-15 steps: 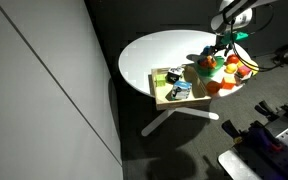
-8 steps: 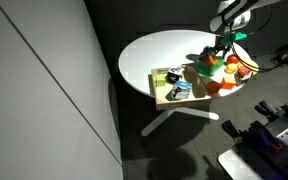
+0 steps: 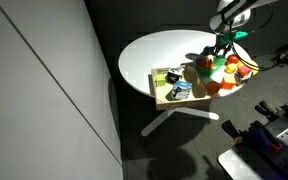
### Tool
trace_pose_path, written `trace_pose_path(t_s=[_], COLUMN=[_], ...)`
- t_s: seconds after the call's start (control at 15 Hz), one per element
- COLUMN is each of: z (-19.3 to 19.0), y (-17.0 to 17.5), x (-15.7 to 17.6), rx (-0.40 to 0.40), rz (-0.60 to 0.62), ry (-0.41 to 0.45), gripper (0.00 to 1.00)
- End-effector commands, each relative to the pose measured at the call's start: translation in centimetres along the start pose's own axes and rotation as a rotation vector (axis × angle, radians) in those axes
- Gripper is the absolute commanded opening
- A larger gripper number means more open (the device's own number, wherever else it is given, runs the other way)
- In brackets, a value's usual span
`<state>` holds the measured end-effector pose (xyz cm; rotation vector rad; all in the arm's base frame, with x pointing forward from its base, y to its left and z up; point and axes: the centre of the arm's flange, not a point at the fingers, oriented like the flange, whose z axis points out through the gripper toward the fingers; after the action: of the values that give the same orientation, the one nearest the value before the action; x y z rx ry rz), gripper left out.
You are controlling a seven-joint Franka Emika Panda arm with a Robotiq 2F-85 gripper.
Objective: Put the dark green block on the tray
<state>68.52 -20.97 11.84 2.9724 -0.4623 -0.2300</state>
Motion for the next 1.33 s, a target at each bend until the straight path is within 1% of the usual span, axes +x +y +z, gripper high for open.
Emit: trace_pose_path(t_s=[0.0,0.33,0.6,1.0,1.27], z=[-2.5,-5.3,-7.8,-10.7,-12.7], y=[0.0,-0.8,-2.3,-5.1,-5.9], x=[0.3,-0.4,-1.2,-3.8,-5.9], rx=[-0.005,0.004,0.012,0.05,0.107], rz=[0.037,0.061,0.061,-0.009,-0.057], ry=[-0.002,0.017,0.043,0.08,0.135], gripper=[0.31,0.31,0.31,0.31,0.31])
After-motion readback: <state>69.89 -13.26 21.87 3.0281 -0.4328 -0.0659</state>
